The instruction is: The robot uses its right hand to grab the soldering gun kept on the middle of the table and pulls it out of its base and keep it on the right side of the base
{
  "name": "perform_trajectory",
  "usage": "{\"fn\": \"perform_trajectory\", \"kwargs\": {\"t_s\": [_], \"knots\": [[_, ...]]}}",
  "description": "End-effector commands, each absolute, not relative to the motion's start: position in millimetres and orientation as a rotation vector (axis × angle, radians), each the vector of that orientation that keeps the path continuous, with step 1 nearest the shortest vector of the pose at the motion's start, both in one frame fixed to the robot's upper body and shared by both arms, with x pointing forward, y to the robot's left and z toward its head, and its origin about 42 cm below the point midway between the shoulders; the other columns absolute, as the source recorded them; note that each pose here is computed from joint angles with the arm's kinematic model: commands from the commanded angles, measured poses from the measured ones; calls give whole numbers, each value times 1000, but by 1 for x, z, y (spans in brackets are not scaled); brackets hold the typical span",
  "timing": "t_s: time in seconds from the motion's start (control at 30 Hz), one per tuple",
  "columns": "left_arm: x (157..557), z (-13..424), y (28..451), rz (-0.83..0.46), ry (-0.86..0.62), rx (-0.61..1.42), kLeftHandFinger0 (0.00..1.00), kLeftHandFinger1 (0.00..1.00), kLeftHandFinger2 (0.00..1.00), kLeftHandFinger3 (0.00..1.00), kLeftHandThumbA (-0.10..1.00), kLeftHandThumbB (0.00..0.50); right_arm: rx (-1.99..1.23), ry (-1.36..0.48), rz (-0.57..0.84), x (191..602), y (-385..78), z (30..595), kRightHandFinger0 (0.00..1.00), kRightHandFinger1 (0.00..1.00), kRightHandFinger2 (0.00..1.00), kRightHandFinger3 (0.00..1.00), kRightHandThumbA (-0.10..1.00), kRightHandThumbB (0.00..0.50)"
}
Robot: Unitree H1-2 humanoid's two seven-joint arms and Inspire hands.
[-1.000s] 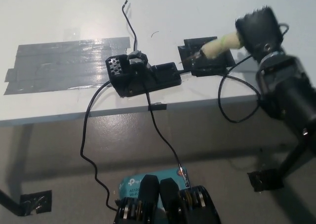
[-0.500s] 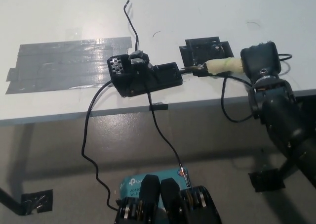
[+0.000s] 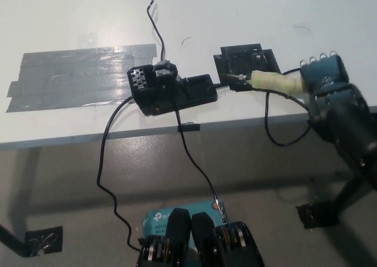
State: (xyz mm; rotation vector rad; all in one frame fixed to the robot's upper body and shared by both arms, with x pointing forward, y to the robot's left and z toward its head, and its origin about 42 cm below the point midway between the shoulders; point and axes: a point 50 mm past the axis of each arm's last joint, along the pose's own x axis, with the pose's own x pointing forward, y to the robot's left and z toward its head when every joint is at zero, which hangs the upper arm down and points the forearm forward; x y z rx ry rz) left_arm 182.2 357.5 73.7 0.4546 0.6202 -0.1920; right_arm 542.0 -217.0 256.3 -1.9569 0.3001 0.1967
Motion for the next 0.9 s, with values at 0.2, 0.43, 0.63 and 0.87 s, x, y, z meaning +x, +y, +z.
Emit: {"fn": "perform_trajectory", "kwargs": {"t_s": [0.2, 0.43, 0.63, 0.87], "knots": [[178, 80, 368, -205, 629, 463, 367, 479, 645, 846, 573, 230, -1601, 336, 281, 549, -205, 353, 1000, 1000, 1000, 1000, 588, 500], [177, 80, 369, -206, 629, 468, 360, 471, 632, 810, 576, 238, -1534, 237, 313, 531, -231, 399, 1000, 1000, 1000, 1000, 555, 500], [173, 81, 373, -211, 640, 490, 505, 547, 668, 869, 607, 228, -1422, 230, 403, 489, -276, 410, 1000, 1000, 1000, 1000, 505, 500], [171, 76, 373, -211, 647, 469, 395, 501, 629, 813, 584, 245, -1243, 251, 472, 433, -336, 397, 1000, 1000, 1000, 1000, 434, 500]]}}
